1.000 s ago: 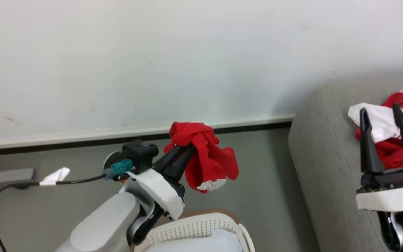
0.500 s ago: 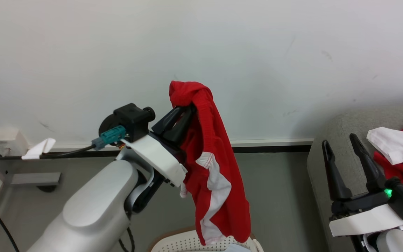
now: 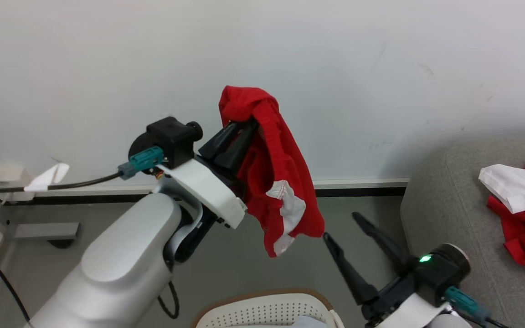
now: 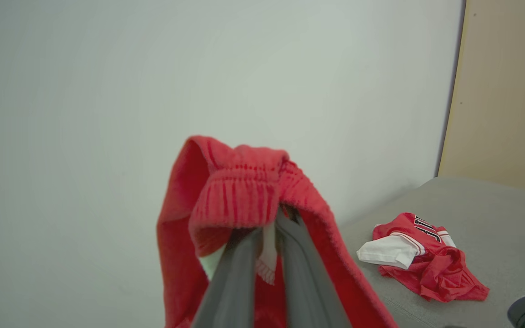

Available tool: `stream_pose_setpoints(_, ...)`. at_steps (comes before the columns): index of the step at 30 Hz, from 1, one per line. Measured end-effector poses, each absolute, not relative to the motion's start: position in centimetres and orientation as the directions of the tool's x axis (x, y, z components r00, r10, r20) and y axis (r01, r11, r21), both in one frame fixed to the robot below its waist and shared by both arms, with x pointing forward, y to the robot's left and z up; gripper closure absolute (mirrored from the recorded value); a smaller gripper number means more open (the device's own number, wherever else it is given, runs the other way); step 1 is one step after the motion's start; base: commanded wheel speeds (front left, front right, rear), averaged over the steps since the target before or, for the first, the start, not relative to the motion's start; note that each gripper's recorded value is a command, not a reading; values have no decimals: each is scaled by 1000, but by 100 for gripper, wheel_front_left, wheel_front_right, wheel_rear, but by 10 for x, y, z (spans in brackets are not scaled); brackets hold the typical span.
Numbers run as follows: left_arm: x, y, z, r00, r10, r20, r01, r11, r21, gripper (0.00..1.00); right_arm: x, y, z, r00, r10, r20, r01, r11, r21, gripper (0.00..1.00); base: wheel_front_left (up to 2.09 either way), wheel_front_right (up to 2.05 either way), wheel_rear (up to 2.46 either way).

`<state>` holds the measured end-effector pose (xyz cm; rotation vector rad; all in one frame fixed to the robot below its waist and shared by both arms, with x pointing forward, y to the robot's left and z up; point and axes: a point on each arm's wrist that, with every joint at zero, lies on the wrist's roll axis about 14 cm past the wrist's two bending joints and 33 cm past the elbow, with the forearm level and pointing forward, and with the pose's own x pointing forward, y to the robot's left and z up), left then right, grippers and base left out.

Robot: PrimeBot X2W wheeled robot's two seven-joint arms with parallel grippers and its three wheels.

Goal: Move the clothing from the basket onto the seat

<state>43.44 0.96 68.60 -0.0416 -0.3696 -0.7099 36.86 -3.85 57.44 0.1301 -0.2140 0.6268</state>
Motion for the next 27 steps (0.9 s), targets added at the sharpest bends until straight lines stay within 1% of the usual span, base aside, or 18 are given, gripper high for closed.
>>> stream_pose_setpoints(4,429,1,693,674,-645,361,662,744,91,100,373,-23,561,776,603,184,-619,785,38,0,0,0,0)
stream_pose_setpoints(7,424,-1,697,662,-651,371,670,736,95,100,381,-15,552,769,623,142,-624,780,-44,0,0,0,0)
stream_pose_setpoints(12,414,-2,699,650,-658,380,679,728,98,100,391,3,551,766,631,126,-627,775,-71,0,0,0,0)
stream_pose_setpoints(18,393,-10,693,627,-690,361,708,698,105,100,405,10,555,769,627,122,-621,779,-86,0,0,0,0)
stream_pose_setpoints(26,369,-16,688,610,-715,341,730,675,107,100,414,30,551,749,658,77,-651,753,-101,0,0,0,0)
stream_pose_setpoints(27,367,-15,687,612,-714,340,730,675,106,100,416,31,552,748,659,74,-652,751,-101,9,0,0,0)
